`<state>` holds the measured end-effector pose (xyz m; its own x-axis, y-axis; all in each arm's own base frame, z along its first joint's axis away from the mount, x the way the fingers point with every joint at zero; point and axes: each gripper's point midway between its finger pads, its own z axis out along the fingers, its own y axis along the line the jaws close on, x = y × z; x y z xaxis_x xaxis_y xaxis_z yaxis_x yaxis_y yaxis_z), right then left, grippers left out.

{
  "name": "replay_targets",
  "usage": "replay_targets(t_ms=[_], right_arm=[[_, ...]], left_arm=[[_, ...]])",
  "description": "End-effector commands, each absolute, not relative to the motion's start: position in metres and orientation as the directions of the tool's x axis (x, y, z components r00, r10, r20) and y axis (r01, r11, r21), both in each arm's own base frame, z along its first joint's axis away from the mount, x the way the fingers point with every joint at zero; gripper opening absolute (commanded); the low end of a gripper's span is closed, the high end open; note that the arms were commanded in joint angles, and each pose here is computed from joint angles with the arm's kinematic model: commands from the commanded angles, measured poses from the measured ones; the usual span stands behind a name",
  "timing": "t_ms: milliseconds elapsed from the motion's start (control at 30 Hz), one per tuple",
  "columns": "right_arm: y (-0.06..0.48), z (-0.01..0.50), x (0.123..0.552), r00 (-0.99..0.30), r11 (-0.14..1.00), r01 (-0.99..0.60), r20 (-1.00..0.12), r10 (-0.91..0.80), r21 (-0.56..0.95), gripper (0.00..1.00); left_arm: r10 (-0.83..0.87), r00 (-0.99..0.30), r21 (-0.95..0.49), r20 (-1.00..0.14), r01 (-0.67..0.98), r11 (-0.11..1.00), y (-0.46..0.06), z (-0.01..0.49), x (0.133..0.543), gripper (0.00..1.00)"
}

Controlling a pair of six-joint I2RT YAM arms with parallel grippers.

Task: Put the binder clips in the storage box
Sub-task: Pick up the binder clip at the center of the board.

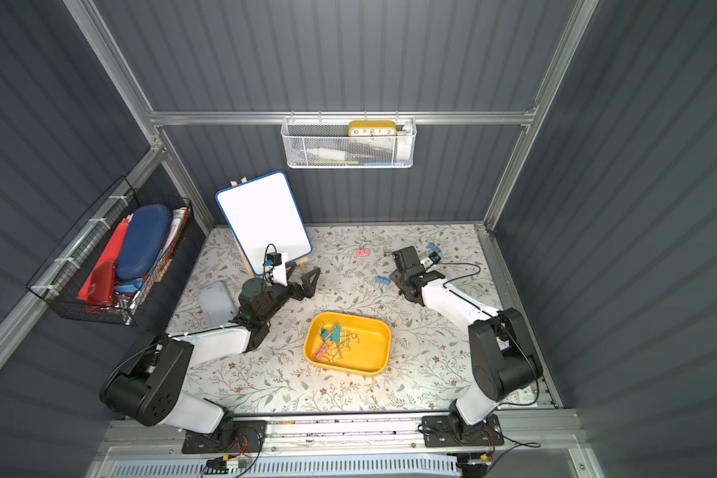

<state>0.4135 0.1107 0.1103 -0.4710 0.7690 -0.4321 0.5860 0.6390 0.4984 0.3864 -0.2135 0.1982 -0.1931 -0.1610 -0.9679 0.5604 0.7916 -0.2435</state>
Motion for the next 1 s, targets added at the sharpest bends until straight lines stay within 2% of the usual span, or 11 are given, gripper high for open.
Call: replay_targets(t_ms=[0, 300, 367, 567, 833, 967], right_arm=[[0.108, 0.087, 0.413, -0.430, 0.555, 0.652, -0.351, 0.832, 0.516, 0.57], [0.107, 0.056, 0.422, -0.439, 0.531, 0.686, -0.299, 0.847, 0.497, 0.54], [0.104, 0.052, 0.423, -0.435, 0.528, 0.693, -0.300, 0.849, 0.491, 0.49], [0.102, 0.042, 0.419, -0.435, 0.516, 0.705, -0.278, 0.856, 0.487, 0.27], [0.115, 0.067, 0.405, -0.500, 0.542, 0.636, -0.242, 0.832, 0.550, 0.02], [0.125, 0.092, 0.392, -0.537, 0.554, 0.558, -0.241, 0.809, 0.617, 0.00]], left_arm=[[-0.159, -0.164, -0.226, -0.974, 0.581, 0.782, -0.217, 0.210, 0.388, 0.99], [-0.155, -0.165, -0.223, -0.974, 0.578, 0.785, -0.217, 0.210, 0.389, 0.99], [-0.154, -0.165, -0.222, -0.974, 0.577, 0.786, -0.217, 0.209, 0.389, 0.99], [-0.153, -0.167, -0.222, -0.974, 0.577, 0.786, -0.217, 0.208, 0.390, 0.99], [-0.151, -0.170, -0.223, -0.974, 0.576, 0.787, -0.217, 0.207, 0.390, 0.99], [-0.153, -0.166, -0.222, -0.974, 0.576, 0.787, -0.217, 0.209, 0.390, 0.99]])
